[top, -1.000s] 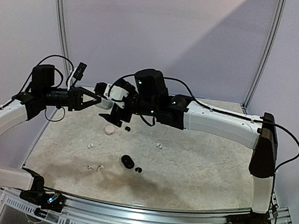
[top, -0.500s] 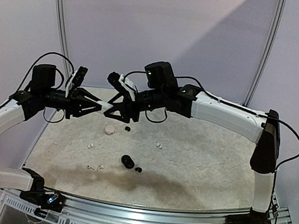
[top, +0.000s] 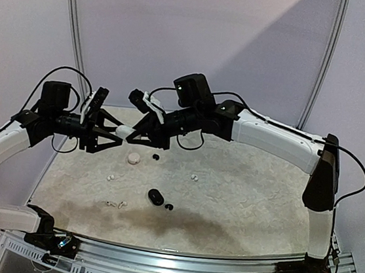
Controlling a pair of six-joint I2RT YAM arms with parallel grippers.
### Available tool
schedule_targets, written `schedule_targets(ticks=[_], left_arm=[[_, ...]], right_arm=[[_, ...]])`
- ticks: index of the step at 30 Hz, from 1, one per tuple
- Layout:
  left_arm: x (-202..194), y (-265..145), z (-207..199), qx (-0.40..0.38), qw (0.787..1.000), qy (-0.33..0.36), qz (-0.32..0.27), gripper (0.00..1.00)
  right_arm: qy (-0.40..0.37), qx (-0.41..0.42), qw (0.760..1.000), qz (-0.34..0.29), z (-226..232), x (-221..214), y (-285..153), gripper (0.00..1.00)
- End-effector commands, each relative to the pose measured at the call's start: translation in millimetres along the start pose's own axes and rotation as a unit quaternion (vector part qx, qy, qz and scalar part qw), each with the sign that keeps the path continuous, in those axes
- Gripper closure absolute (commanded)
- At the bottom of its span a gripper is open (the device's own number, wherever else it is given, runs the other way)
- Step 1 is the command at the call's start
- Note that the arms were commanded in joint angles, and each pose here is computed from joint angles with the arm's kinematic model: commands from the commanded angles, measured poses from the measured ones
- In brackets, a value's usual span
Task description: Insert the wireless bluetooth earbuds into the charging case
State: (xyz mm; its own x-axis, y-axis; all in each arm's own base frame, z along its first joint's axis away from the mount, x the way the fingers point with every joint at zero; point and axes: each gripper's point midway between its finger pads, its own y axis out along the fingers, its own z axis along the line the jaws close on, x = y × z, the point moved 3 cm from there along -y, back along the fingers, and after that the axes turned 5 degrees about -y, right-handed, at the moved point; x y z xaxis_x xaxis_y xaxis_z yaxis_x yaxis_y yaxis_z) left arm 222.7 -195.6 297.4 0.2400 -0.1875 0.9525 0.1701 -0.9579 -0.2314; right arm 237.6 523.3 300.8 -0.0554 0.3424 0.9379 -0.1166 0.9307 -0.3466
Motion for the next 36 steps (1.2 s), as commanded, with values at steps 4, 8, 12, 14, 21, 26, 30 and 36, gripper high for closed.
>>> schedule_targets(ticks=[4, 8, 12, 14, 21, 26, 30, 36], left_arm=[[-13.5, 1.7, -4.7, -0.001, 1.000, -0.012, 0.028, 0.58], [-6.5, 5.2, -4.2, 0.002, 1.000, -0.021, 0.015, 0.70], [-9.9, 7.7, -6.1, -0.001, 1.000, -0.023, 0.019, 0.84], [-9.8, 8.5, -7.8, -0.006, 1.000, -0.023, 0.020, 0.93], [-8.1, 8.4, -10.4, -0.004, 1.000, -0.001, 0.019, 1.00], [-8.7, 3.6, -10.8, 0.028, 0.997, 0.076, 0.020, 1.00], [-14.0, 1.7, -14.7, 0.026, 0.993, 0.111, 0.035, 1.00], [-36.6, -0.4, -18.8, 0.021, 0.984, 0.155, 0.083, 1.00]], right_arm=[[-0.019, -0.024, 1.000, 0.001, -2.6, 13.1, -10.3, 1.00], [-0.022, -0.026, 0.999, 0.001, -3.7, 12.8, -10.2, 1.00], [-0.023, -0.028, 0.999, -0.001, -3.7, 14.9, -11.0, 1.00], [-0.024, -0.030, 0.999, -0.001, -4.0, 15.2, -11.3, 1.00], [-0.023, -0.054, 0.998, -0.003, -10.4, 18.1, -12.8, 0.61], [-0.029, -0.092, 0.995, -0.003, -20.3, 17.5, -15.6, 0.40], [-0.029, -0.110, 0.993, 0.002, -25.8, 16.0, -16.7, 0.40], [-0.035, -0.117, 0.993, -0.006, -26.5, 23.2, -22.3, 0.39]])
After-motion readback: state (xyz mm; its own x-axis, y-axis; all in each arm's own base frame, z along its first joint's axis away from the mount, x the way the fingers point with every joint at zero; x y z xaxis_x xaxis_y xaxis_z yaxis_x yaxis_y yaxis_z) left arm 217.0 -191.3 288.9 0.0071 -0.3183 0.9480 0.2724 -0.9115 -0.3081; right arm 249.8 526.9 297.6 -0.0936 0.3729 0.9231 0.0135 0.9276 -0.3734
